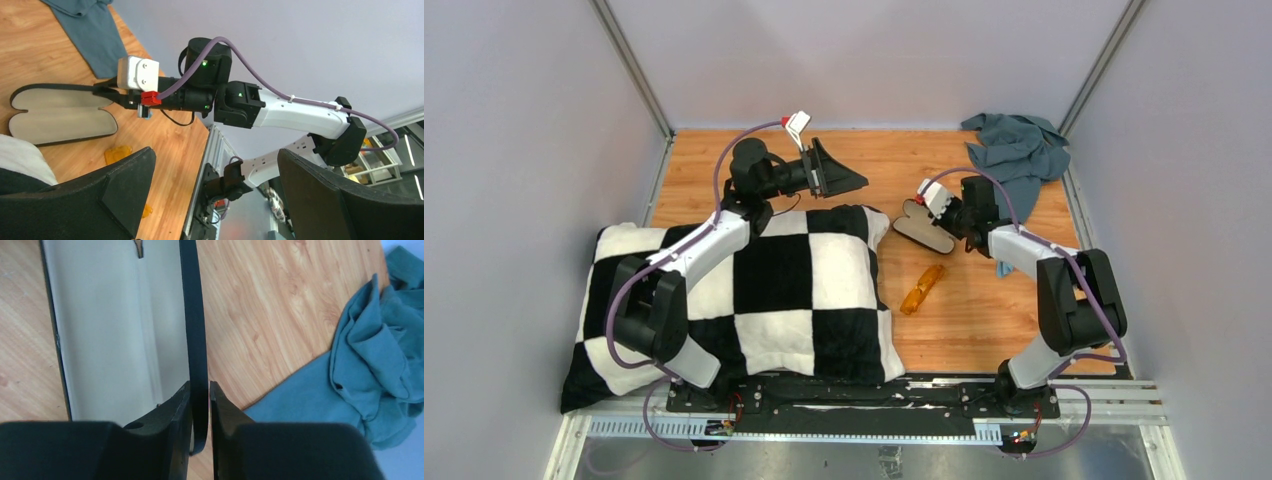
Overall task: Organize the sunglasses
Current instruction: Place the sunglasses case at the center of the board, then adjust the sunglasses case at the center of the board.
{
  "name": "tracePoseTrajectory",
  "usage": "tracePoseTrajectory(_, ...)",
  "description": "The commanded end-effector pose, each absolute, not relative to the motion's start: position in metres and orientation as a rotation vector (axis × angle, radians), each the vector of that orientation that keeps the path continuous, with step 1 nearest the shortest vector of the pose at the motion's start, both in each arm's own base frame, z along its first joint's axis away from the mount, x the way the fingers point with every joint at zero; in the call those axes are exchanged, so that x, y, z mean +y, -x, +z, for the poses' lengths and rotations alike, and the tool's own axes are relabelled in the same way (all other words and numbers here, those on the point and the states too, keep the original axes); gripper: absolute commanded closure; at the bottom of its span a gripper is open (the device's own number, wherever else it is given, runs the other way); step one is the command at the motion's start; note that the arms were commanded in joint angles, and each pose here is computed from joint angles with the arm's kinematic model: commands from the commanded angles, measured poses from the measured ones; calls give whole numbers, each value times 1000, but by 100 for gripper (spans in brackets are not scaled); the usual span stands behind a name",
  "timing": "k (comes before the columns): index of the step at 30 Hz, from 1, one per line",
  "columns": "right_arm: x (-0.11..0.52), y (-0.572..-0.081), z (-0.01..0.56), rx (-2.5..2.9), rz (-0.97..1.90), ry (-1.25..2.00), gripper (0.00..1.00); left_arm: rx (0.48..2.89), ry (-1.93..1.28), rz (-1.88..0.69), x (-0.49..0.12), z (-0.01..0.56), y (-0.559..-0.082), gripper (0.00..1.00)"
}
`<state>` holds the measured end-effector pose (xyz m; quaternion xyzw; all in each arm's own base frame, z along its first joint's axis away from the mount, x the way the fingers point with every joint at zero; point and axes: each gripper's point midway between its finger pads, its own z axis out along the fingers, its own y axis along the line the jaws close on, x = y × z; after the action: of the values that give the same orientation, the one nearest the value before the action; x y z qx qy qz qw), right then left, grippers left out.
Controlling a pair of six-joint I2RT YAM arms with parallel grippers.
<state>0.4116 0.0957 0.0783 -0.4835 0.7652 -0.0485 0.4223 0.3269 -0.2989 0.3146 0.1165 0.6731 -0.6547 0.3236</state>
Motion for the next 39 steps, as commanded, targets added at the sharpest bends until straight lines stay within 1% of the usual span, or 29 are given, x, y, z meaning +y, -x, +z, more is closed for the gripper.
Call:
tracePoseTrajectory(1, 92, -426, 90, 1852, -237, 1205, 67, 1772, -344, -1736, -302, 314, -323, 0)
tracePoseTrajectory(2, 92, -426, 93, 1841, -249, 1194, 60, 1779, -339, -1737, -303, 311, -324, 0)
tracePoseTrajectory(3, 92, -426, 98, 1829, -260, 1180, 45, 1782, -332, -1736, -303, 310, -325, 0)
tracePoseTrajectory(5, 89, -427, 112, 1808, -286, 1143, 39, 1790, -329, -1736, -303, 307, -324, 0)
tracePoseTrajectory(6, 87, -427, 120, 1796, -299, 1127, 22, 1793, -328, -1737, -303, 305, -324, 0)
tracePoseTrajectory(7, 85, -427, 129, 1783, -316, 1108, 18, 1795, -326, -1738, -304, 304, -324, 0)
tracePoseTrajectory(8, 83, -426, 140, 1770, -333, 1084, 17, 1797, -326, -1737, -304, 304, -324, 0)
tracePoseTrajectory(9, 81, -426, 152, 1756, -350, 1053, 7, 1796, -328, -1737, -304, 304, -324, 0)
tracePoseTrajectory(10, 79, -425, 164, 1743, -363, 1022, 1, 1794, -328, -1735, -305, 304, -323, 0)
tracePoseTrajectory(14, 67, -415, 213, 1744, -378, 823, 0, 1789, -334, -1736, -310, 306, -320, 0)
tracePoseTrajectory(17, 50, -402, 244, 1815, -313, 453, 0, 1810, -332, -1718, -315, 303, -320, 0)
tracePoseTrajectory(19, 42, -392, 250, 1883, -225, 205, 0, 1862, -336, -1660, -318, 294, -322, 0)
tracePoseTrajectory(21, 56, -383, 241, 1967, -57, 98, 0, 1895, -354, -1581, -319, 288, -326, 0)
tracePoseTrajectory(25, 123, -365, 211, 2150, 397, 138, 0, 1884, -350, -1499, -313, 301, -326, 0)
tracePoseTrajectory(27, 144, -365, 198, 2201, 534, 129, 0, 1897, -348, -1419, -305, 307, -327, 0)
tracePoseTrajectory(31, 162, -380, 167, 2285, 635, 82, 0, 1987, -315, -1165, -277, 309, -328, 0)
tracePoseTrajectory(33, 175, -388, 156, 2317, 702, 91, 0, 1998, -289, -1088, -265, 313, -325, 0)
tracePoseTrajectory(39, 190, -405, 121, 2409, 731, 60, 0, 1999, -272, -1081, -256, 319, -311, 0)
